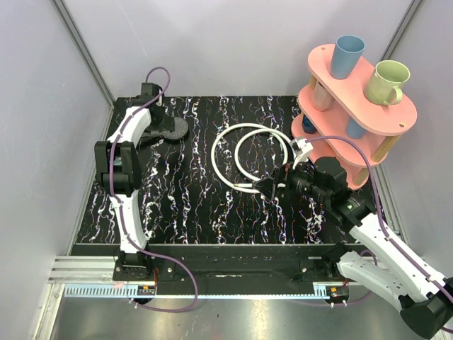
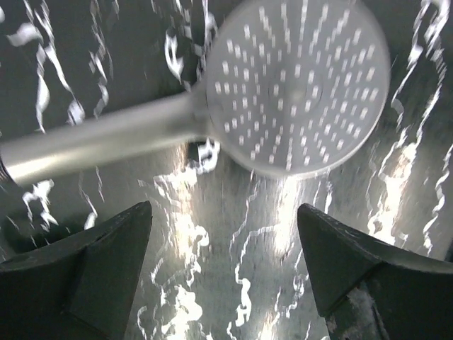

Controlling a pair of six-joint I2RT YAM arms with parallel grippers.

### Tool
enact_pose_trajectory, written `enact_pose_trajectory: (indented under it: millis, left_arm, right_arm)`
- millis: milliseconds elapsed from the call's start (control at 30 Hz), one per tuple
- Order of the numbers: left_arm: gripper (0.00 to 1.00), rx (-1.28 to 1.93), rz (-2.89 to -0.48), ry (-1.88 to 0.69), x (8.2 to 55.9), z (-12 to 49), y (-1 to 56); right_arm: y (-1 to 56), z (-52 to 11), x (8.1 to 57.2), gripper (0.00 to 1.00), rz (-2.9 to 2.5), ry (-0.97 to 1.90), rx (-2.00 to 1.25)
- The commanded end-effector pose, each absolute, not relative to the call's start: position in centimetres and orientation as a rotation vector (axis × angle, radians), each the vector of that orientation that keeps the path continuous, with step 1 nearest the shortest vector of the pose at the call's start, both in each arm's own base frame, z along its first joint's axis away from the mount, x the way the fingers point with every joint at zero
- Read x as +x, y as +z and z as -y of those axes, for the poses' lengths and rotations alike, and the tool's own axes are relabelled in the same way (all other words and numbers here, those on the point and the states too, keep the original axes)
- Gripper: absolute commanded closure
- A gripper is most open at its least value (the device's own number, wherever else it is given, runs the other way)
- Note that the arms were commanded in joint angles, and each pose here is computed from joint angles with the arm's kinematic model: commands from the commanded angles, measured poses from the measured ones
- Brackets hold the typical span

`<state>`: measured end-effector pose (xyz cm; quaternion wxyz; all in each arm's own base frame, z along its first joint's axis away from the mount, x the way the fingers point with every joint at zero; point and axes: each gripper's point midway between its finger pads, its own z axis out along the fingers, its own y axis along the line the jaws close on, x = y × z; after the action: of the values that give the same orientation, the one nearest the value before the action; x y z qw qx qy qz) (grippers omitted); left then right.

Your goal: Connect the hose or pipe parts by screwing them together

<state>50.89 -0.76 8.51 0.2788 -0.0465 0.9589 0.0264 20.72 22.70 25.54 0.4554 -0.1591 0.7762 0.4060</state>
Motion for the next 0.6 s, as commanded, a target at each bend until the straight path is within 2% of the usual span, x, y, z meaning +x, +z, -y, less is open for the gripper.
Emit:
enact_pose_trajectory:
  millis: [0,167,333,567]
  left_arm:
    - [0.12,-0.111,-2.45,0.033,55.5,0.2,11.1]
    - [0.1,-0.056,-2.372,0.038,58.6,-0.3,12.8]
    - [0.11,-0.149,-2.294,-0.185,61.6,-0.2,14.0]
    - [0.13,-0.226,-2.347,-0.156,61.8,-1.5,10.2]
  right_arm:
    - [26.8,-23.2,21.1,0.0,-1.866,1.037,-0.391]
    - [27.0,-23.4,21.1,0.0,-1.873,1.039,-0.392]
    - [27.5,-23.4,21.6,0.01,-1.894,1.027,-0.379]
    - [27.7,-21.8,22.8,0.01,-1.941,0.891,-0.31]
